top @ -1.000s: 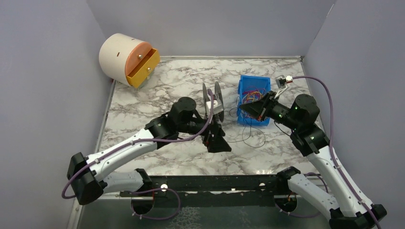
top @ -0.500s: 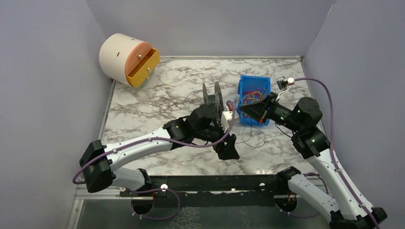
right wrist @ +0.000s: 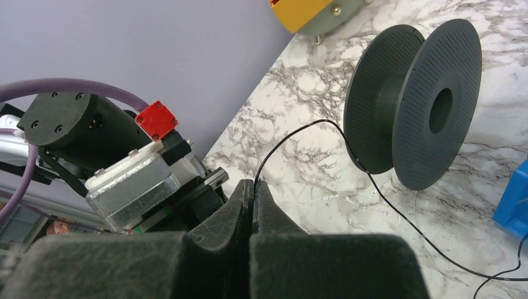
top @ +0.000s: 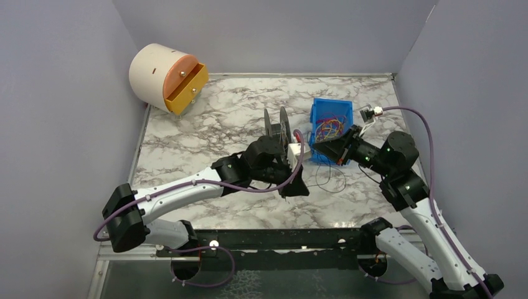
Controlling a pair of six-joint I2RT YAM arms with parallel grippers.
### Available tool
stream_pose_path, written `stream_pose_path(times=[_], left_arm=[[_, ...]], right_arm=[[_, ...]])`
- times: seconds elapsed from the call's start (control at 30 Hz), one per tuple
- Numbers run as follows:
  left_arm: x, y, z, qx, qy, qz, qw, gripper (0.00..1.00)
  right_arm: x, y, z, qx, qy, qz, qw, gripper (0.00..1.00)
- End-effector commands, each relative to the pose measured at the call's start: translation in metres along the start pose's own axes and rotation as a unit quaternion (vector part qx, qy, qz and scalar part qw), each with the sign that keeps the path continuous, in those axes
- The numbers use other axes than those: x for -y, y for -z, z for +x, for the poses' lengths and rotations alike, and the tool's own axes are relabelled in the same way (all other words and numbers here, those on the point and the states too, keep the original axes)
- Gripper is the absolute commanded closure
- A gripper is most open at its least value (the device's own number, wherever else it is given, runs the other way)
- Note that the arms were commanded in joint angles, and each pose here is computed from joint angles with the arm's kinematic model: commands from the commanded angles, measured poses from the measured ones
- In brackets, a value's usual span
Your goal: Wrap the cables
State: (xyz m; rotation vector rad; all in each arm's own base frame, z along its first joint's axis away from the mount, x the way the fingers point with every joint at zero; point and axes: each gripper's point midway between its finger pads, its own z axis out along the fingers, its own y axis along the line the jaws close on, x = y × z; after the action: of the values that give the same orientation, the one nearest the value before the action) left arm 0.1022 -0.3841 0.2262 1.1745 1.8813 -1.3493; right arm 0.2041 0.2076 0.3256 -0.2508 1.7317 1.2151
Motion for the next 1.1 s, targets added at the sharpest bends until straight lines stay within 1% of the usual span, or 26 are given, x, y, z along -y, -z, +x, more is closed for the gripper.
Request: stream_pose_path(times=[0.0, 0.23, 0.27, 0.4, 0.47, 0.57, 0.63, 0.73, 0.83, 0.97, 1.07], left_arm=[[0.012, 0.01, -0.015, 0.038, -0.014, 0.006, 0.999, 1.0], [0.026, 0.028, -0.02, 0.059, -0.025, 0.014, 0.998, 1.0], [0.027, 0.03, -0.019, 0.06, -0.026, 0.014, 0.998, 1.0], [0.032, 0.041, -0.018, 0.061, -0.032, 0.011, 0.998, 1.0], [0.033, 0.047, -0.017, 0.06, -0.036, 0.004, 0.998, 1.0], [0.034, 0.056, -0.016, 0.059, -0.042, -0.005, 0.997, 1.0], [0.037, 0.063, -0.018, 0.064, -0.046, -0.01, 0.997, 1.0], [0.043, 0.075, -0.025, 0.076, -0.052, -0.016, 0.996, 1.0], [0.047, 0.087, -0.033, 0.089, -0.059, -0.028, 0.994, 1.0], [0.054, 0.101, -0.039, 0.101, -0.065, -0.032, 0.992, 1.0], [0.062, 0.11, -0.045, 0.112, -0.069, -0.029, 0.991, 1.0]], right_arm=[[0.002, 0.007, 0.001, 0.008, 0.003, 0.011, 1.0, 0.99], [0.019, 0.014, 0.004, 0.026, -0.017, 0.062, 0.998, 0.99], [0.02, 0.015, 0.004, 0.027, -0.019, 0.065, 0.997, 0.96], [0.03, 0.019, 0.008, 0.029, -0.025, 0.091, 0.995, 0.59], [0.038, 0.022, 0.01, 0.032, -0.031, 0.113, 0.993, 0.45], [0.044, 0.028, 0.011, 0.038, -0.03, 0.133, 0.99, 0.32], [0.046, 0.031, 0.012, 0.039, -0.028, 0.143, 0.989, 0.26], [0.044, 0.035, 0.01, 0.037, -0.02, 0.147, 0.988, 0.22], [0.037, 0.037, 0.011, 0.027, 0.002, 0.133, 0.991, 0.2], [0.022, 0.042, 0.011, 0.023, 0.045, 0.093, 0.994, 0.2], [0.007, 0.045, 0.015, 0.02, 0.079, 0.048, 0.996, 0.21]])
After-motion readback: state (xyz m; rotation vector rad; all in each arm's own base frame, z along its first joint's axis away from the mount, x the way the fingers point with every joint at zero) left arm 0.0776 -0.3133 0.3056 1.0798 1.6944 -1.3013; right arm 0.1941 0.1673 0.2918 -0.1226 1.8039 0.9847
